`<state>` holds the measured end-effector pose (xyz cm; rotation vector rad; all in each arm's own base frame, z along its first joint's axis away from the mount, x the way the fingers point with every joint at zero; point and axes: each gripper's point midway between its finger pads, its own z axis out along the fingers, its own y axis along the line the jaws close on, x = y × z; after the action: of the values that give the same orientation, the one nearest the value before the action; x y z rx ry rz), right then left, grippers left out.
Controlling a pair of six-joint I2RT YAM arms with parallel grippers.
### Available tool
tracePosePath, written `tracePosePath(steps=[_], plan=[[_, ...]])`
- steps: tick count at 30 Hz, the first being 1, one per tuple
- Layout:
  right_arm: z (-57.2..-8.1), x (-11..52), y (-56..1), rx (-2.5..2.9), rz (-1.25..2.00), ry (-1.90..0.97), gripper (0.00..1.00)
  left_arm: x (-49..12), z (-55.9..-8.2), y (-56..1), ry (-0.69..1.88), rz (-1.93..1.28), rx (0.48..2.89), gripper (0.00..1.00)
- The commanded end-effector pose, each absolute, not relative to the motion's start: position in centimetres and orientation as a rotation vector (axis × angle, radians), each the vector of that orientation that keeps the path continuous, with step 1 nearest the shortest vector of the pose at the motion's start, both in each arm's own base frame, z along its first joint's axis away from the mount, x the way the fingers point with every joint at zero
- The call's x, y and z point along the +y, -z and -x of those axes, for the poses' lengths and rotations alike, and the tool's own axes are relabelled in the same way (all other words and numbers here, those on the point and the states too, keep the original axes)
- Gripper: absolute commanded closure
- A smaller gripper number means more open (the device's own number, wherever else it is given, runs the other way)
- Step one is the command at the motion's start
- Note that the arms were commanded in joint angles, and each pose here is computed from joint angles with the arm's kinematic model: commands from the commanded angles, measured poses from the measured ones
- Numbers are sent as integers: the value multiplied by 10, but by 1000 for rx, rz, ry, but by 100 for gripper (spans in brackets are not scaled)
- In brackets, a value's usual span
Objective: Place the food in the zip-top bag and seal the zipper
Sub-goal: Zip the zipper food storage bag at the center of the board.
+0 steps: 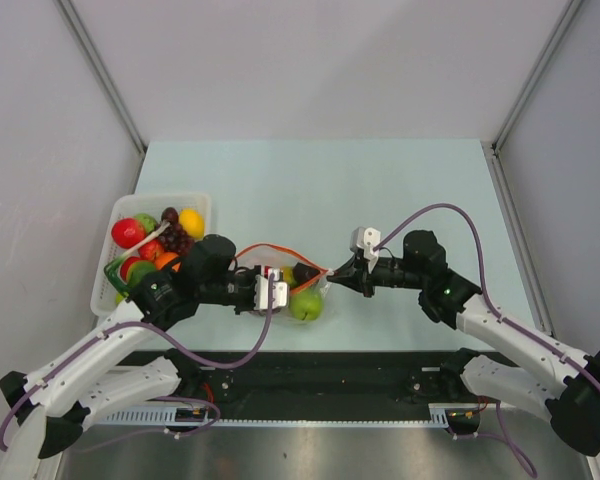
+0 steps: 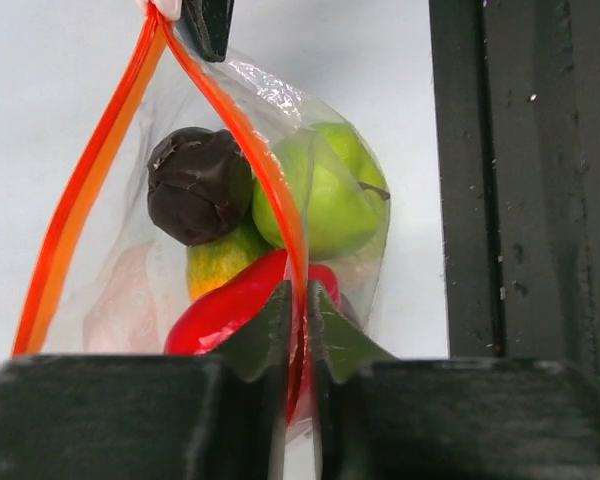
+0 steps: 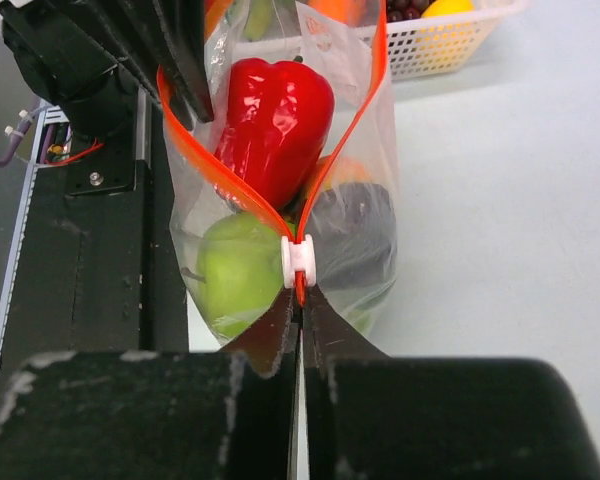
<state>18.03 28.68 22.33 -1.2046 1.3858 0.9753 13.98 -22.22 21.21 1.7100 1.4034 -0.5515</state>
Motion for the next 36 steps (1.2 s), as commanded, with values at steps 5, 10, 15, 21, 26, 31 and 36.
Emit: tracePosePath(steps=[5, 10, 15, 21, 26, 31, 36], plan=[[-188, 289, -275, 1274, 1167, -925, 100, -248, -152, -293, 622, -1538, 1333, 41], [-186, 290, -282, 1260, 1181, -922, 100, -273, -167, -324, 669, -1526, 1335, 41], [-186, 291, -285, 1254, 1191, -907, 100, -298, -175, -326, 706, -1543, 1322, 41], [-187, 289, -285, 1257, 1194, -891, 100, -317, -173, -315, 755, -1573, 1337, 44], [-187, 290, -286, 1245, 1196, -884, 100, -328, -168, -302, 769, -1597, 1381, 49], [-188, 290, -285, 1250, 1190, -882, 100, -333, -169, -288, 779, -1606, 1415, 51], [-187, 288, -286, 1241, 1191, -868, 100, -330, -174, -270, 738, -1633, 1472, 77]])
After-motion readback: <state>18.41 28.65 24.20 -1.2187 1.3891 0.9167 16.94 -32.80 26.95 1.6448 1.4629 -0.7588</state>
